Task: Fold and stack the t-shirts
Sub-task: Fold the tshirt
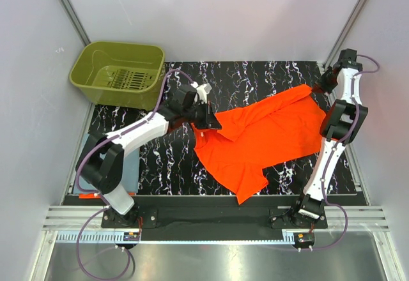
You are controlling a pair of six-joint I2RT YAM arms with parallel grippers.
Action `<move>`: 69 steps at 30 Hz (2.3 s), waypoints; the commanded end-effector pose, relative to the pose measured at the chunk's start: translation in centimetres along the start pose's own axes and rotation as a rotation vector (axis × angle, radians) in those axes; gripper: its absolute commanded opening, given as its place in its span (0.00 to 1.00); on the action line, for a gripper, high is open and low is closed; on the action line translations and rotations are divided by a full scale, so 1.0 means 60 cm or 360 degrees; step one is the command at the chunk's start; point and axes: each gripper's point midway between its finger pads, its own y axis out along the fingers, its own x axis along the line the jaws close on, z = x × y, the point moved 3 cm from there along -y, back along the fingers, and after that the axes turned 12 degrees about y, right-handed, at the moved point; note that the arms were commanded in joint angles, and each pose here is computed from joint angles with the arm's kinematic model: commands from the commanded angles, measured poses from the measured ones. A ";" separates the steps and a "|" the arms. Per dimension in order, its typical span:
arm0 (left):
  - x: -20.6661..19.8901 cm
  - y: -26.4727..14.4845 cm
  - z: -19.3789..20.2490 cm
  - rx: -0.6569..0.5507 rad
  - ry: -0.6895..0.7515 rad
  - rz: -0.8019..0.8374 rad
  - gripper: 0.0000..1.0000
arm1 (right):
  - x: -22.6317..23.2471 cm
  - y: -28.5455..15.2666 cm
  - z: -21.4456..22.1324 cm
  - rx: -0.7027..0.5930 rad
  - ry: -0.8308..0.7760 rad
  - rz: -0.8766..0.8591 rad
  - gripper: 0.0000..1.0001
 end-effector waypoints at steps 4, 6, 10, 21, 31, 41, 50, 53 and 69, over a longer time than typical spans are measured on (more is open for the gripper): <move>-0.020 -0.036 -0.021 -0.0094 0.0040 0.0012 0.00 | 0.026 -0.088 -0.013 -0.0100 -0.0035 -0.0010 0.00; -0.022 -0.040 -0.023 -0.0103 0.0039 0.0014 0.00 | 0.021 -0.091 -0.013 -0.0101 -0.0042 0.0002 0.00; -0.029 -0.049 -0.025 -0.0114 0.0029 0.0034 0.00 | 0.009 -0.091 -0.008 -0.0081 -0.0040 0.0030 0.00; -0.033 -0.050 -0.006 -0.0109 -0.0052 0.0063 0.00 | -0.004 -0.097 -0.018 -0.0082 -0.0058 0.0037 0.00; -0.019 -0.049 0.008 -0.0077 -0.0066 0.0028 0.00 | -0.021 -0.106 -0.012 -0.0069 -0.0057 0.0082 0.00; -0.015 -0.028 0.023 0.0008 -0.0081 0.0079 0.00 | -0.043 -0.082 -0.020 -0.0088 -0.0047 0.0178 0.00; -0.007 0.005 0.053 0.0151 -0.0128 0.0138 0.00 | -0.061 -0.064 -0.014 -0.0050 -0.0065 0.0227 0.01; -0.001 0.011 0.060 0.0180 -0.0140 0.0138 0.00 | -0.063 -0.058 -0.013 -0.0047 -0.0056 0.0238 0.01; 0.022 0.012 0.113 0.0329 -0.0193 0.0091 0.00 | -0.098 -0.033 -0.008 -0.0040 -0.0087 0.0385 0.07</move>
